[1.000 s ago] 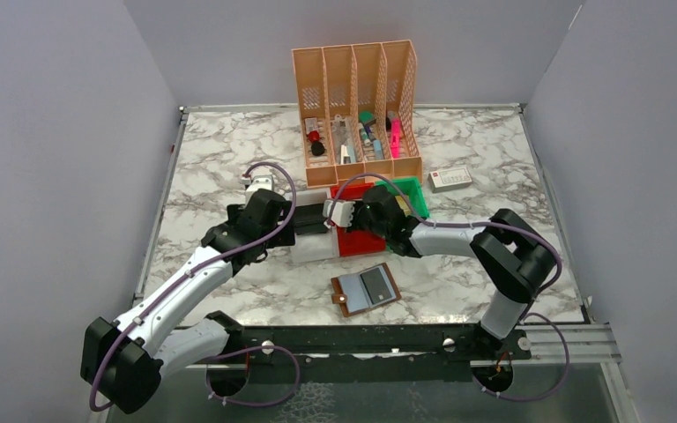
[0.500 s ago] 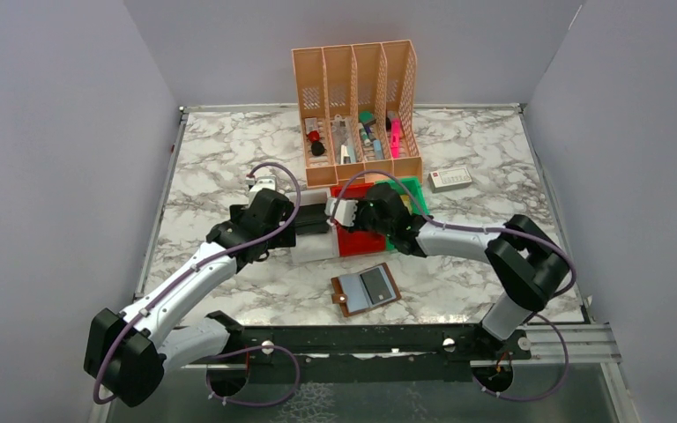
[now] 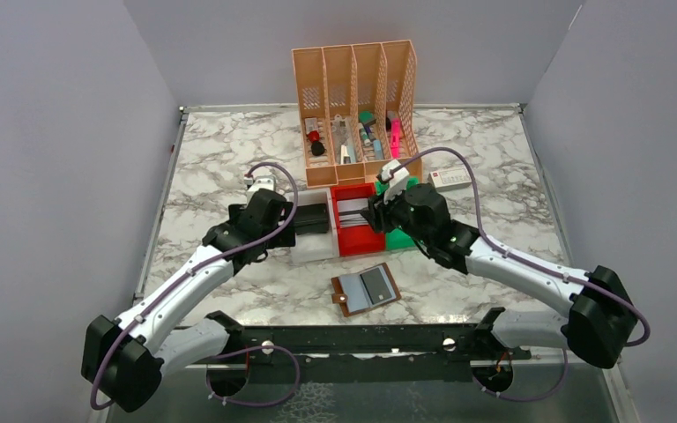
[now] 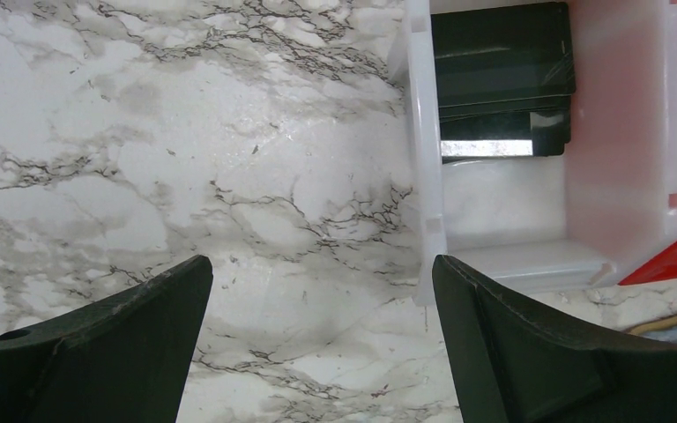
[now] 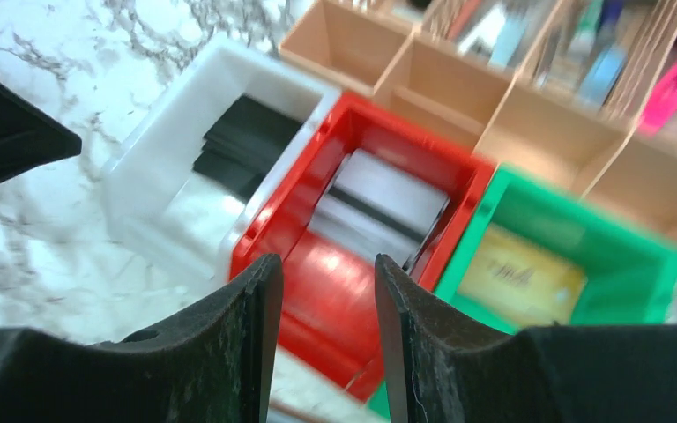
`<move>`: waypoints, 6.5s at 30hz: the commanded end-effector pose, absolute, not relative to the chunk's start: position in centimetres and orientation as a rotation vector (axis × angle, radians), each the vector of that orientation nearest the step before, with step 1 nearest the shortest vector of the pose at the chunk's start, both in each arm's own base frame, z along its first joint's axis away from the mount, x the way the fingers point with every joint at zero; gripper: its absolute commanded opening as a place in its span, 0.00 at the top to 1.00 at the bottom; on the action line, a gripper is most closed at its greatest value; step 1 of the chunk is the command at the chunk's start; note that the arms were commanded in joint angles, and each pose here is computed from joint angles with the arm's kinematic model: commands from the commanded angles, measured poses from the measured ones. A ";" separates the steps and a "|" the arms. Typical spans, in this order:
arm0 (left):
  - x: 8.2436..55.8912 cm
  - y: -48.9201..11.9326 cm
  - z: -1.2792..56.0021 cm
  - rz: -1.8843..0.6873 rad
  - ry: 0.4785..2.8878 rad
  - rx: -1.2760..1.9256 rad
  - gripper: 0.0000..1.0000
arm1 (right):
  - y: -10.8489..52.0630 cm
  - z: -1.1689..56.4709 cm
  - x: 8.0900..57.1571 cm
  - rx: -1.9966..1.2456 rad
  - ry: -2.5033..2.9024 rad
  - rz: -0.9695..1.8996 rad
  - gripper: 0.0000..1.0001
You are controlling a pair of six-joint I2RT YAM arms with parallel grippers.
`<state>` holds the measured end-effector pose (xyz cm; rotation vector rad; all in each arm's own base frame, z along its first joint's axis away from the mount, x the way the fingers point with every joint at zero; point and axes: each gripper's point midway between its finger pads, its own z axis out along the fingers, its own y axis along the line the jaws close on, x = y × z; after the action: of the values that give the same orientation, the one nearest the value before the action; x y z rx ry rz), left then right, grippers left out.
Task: Take the credit cards out of the card holder
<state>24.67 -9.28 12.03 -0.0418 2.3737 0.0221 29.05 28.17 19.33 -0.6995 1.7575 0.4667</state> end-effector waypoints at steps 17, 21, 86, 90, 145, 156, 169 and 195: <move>17.9 -28.8 15.6 -0.955 2.372 0.341 0.16 | 23.3 4.9 18.1 -0.189 2.533 0.674 0.59; 16.6 -30.7 14.5 -0.987 2.397 0.384 0.22 | 23.1 4.2 17.5 -0.186 2.560 0.683 0.62; 12.8 -30.7 2.7 -0.981 2.569 0.019 0.55 | 25.2 2.8 13.6 -0.225 2.618 0.992 0.82; 12.8 -30.8 2.9 -0.995 2.556 0.018 0.63 | 25.3 2.9 13.5 -0.232 2.609 1.009 0.82; 13.8 -27.6 2.9 -0.803 2.566 -0.001 1.00 | 24.4 0.5 15.1 -0.177 2.680 0.809 0.71; 13.9 -26.8 3.2 -0.793 2.557 -0.029 1.00 | 25.2 0.7 15.2 -0.187 2.678 0.855 0.72; 14.0 -25.9 3.6 -0.768 2.545 -0.044 1.00 | 23.3 0.3 16.3 -0.242 2.690 0.647 0.87; 14.1 -25.9 4.0 -0.777 2.540 -0.031 1.00 | 31.6 6.3 15.6 -0.409 2.466 1.265 0.64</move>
<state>13.87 -26.26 4.15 -0.0501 2.5467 -0.8005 15.65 30.09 5.60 -0.3676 2.5036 1.1757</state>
